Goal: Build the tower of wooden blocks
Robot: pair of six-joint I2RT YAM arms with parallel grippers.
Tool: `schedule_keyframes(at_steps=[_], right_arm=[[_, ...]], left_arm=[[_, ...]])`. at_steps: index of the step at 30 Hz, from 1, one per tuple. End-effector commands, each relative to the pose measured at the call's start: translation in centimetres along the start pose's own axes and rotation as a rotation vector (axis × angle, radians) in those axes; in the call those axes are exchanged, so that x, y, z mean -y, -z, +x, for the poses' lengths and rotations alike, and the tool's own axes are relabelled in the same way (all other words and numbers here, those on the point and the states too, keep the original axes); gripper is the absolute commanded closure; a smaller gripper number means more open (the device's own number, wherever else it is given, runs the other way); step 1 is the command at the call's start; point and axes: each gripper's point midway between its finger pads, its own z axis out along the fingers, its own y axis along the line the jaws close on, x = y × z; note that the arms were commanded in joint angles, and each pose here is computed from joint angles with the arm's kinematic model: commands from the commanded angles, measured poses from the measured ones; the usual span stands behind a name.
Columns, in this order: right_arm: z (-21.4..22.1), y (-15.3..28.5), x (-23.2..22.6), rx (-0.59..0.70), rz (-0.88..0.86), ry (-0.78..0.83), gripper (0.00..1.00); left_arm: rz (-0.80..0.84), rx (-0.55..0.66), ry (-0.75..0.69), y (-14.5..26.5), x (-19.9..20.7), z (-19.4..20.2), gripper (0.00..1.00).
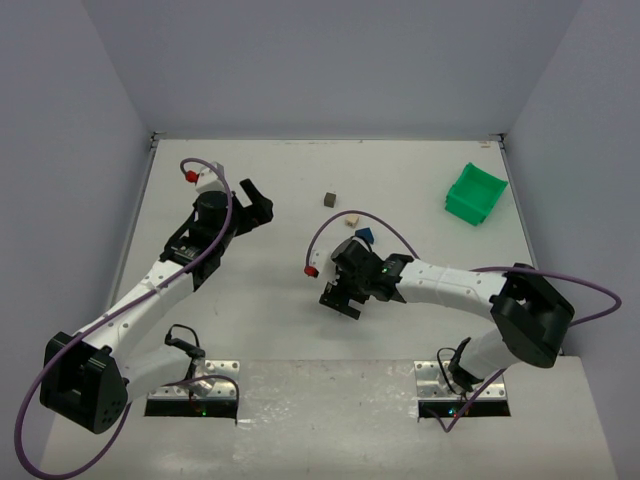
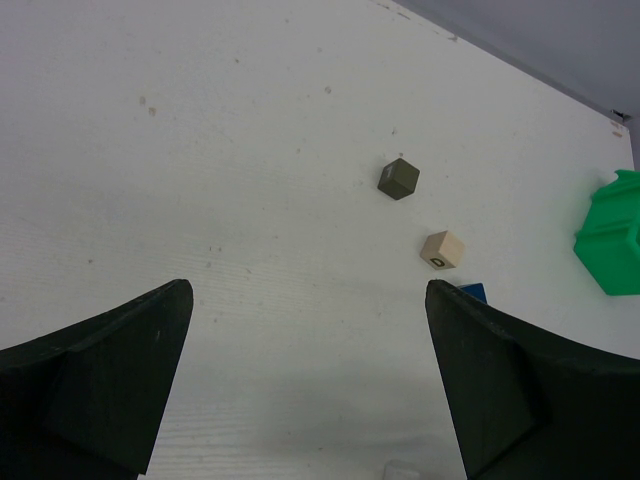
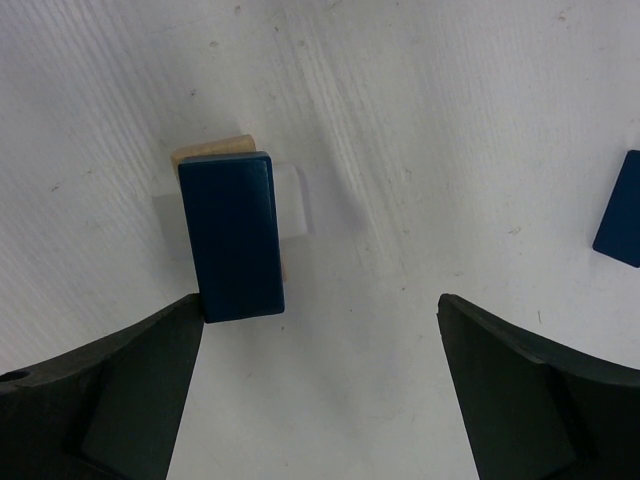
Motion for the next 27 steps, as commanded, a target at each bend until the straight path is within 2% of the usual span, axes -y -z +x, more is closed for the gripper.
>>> schedule_keyframes(at_steps=[1,14,19,21,24,27], right_arm=[[-0.9,0.5,0.9,0.034,0.035,-0.018,0.01],[-1.7,1.3,0.6,0.075,0.016,-0.027,0.01],[-3.1,3.0,1.2,0.144,0.045,-0.058,0.01],[-4.4,4.4,2.0,0.196,0.085,-0.116,0.01],[-5.5,6.3,4.8,0.236,0.234,-0.228,0.01],[-5.8,7.4,7.0,0.256,0.329,-0.440,0.01]], left_arm=[[0.037,0.047,0.012,0.3,0.8,-1.3,0.00],[0.041,0.048,0.011,0.3,0.9,-1.4,0.00],[0.042,0.049,0.011,0.4,1.0,-1.4,0.00],[0.041,0.050,0.012,0.4,0.9,-1.4,0.00],[0.038,0.048,0.012,0.4,0.8,-1.4,0.00],[0.037,0.047,0.013,0.3,0.8,-1.3,0.00]])
